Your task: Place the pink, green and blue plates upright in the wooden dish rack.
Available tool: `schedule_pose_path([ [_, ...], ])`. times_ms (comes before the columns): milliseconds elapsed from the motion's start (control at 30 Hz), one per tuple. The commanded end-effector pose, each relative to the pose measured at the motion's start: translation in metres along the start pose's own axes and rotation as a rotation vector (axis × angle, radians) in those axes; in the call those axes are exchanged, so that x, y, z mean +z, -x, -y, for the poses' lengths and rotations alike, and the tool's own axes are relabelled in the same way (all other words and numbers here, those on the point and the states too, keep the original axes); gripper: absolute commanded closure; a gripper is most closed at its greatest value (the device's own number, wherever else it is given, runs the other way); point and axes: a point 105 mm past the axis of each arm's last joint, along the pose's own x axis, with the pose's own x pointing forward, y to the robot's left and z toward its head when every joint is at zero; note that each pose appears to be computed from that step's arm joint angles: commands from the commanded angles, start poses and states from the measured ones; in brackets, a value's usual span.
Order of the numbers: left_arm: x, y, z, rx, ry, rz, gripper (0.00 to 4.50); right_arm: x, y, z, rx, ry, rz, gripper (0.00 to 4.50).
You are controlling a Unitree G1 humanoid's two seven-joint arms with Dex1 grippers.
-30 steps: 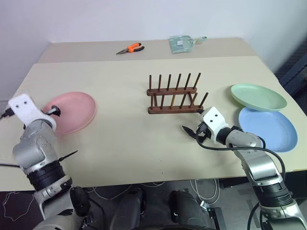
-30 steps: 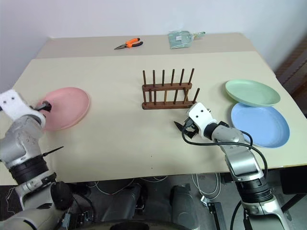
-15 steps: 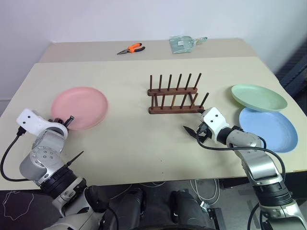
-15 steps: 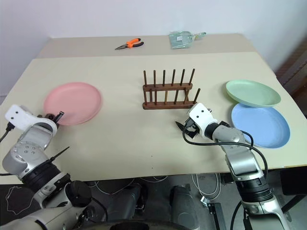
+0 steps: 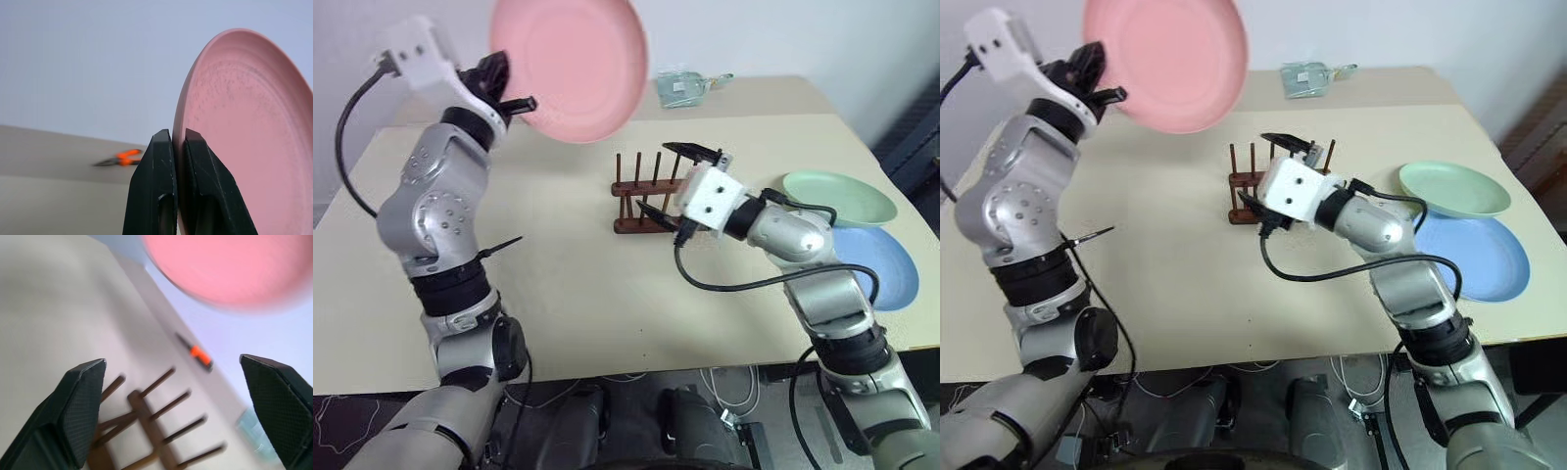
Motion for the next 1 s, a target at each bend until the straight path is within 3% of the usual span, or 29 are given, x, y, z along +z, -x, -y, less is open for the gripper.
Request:
schedule_pose_path([
  [33, 0.008, 0.001, 0.038, -0.117, -0.023, 0.028, 4.40, -0.004, -0.009, 0.027, -0.118, 0.220, -0.037, 0.00],
  [133, -0.001, 0.003, 0.047, -0.134, 0.028, 0.005, 4.40, -0.019, -0.010, 0.016, -0.056, 0.335, -0.077, 0.00],
  [233, -0.007, 0.006, 0.049, -0.141, 0.064, -0.015, 4.50, -0.024, -0.008, 0.015, -0.061, 0.359, -0.093, 0.83],
  [467, -0.023, 0.012, 0.050, -0.169, 0.096, -0.084, 4.50, -0.030, -0.006, 0.018, -0.085, 0.420, -0.123, 4.32],
  [500, -0.026, 0.013, 0.052, -0.185, 0.112, -0.096, 4.16, -0.030, -0.005, 0.018, -0.089, 0.432, -0.125, 4.50],
  [600, -0.033, 0.016, 0.053, -0.202, 0.143, -0.120, 2.96, -0.032, -0.004, 0.021, -0.103, 0.448, -0.129, 4.50],
  [700, -0.021, 0.012, 0.042, -0.154, 0.195, -0.052, 1.50, -0.032, 0.002, 0.027, -0.130, 0.429, -0.126, 4.50],
  [800, -0.013, 0.008, 0.013, -0.038, 0.153, -0.013, 0.06, -0.031, 0.013, 0.034, -0.168, 0.367, -0.100, 4.50],
  [900, -0.011, 0.008, -0.014, 0.034, 0.008, -0.006, 0.06, -0.027, 0.026, 0.044, -0.219, 0.238, -0.057, 4.50],
  [1000, -0.044, 0.032, -0.028, -0.142, -0.333, -0.125, 0.06, -0.021, 0.058, 0.065, -0.289, -0.337, 0.081, 4.50],
])
